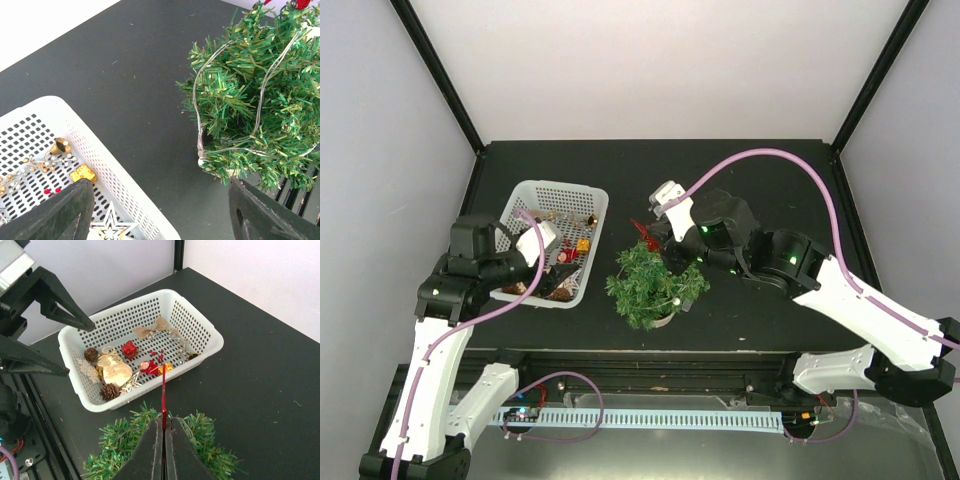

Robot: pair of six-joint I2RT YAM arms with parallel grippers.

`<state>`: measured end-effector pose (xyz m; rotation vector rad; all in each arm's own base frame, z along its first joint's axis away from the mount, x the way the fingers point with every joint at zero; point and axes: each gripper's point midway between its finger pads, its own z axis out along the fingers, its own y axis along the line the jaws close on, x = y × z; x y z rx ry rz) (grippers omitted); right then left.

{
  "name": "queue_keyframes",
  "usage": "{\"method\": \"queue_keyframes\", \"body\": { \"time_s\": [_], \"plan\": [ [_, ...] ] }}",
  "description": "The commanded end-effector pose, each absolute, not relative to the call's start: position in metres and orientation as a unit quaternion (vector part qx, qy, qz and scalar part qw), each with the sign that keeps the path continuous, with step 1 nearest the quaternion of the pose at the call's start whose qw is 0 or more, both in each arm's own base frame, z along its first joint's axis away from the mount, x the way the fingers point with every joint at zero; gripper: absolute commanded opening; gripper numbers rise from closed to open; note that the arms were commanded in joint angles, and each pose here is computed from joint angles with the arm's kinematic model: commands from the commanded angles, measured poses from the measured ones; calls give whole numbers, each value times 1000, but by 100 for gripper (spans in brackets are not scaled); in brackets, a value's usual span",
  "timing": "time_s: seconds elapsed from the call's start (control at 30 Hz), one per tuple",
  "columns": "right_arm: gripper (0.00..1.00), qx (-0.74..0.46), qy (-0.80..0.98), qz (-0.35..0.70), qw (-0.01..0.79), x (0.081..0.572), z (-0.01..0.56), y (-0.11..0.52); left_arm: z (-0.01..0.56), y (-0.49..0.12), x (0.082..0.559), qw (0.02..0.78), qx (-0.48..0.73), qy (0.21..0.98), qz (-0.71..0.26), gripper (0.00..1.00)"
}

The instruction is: Decorate the small christmas tree

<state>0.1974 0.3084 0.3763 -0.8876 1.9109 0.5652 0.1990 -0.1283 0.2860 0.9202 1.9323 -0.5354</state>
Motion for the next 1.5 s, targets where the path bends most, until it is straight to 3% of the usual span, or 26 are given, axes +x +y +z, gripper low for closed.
{"method": "queue_keyframes", "body": {
  "time_s": [0.0, 0.47, 0.57, 0.77, 1.13, 1.33, 1.47],
  "plan": [
    [1, -358, 776, 227, 468, 196, 375, 300, 298, -128, 200, 464, 371, 774, -217, 74],
    [2, -361, 770, 238, 469, 191, 369, 298, 298, -128, 201, 463, 370, 776, -218, 74],
    [10, -359, 769, 240, 472, 191, 373, 297, 299, -128, 201, 463, 370, 775, -218, 74],
    [40, -353, 764, 245, 482, 191, 385, 296, 299, -127, 201, 464, 370, 776, -214, 74],
    [59, -299, 750, 259, 530, 189, 415, 266, 298, -118, 210, 462, 360, 789, -186, 74],
    [65, -221, 759, 228, 568, 197, 420, 222, 290, -90, 239, 436, 325, 826, -151, 74],
    [66, -181, 788, 212, 549, 212, 393, 206, 267, -61, 273, 407, 297, 856, -116, 72]
  ]
}}
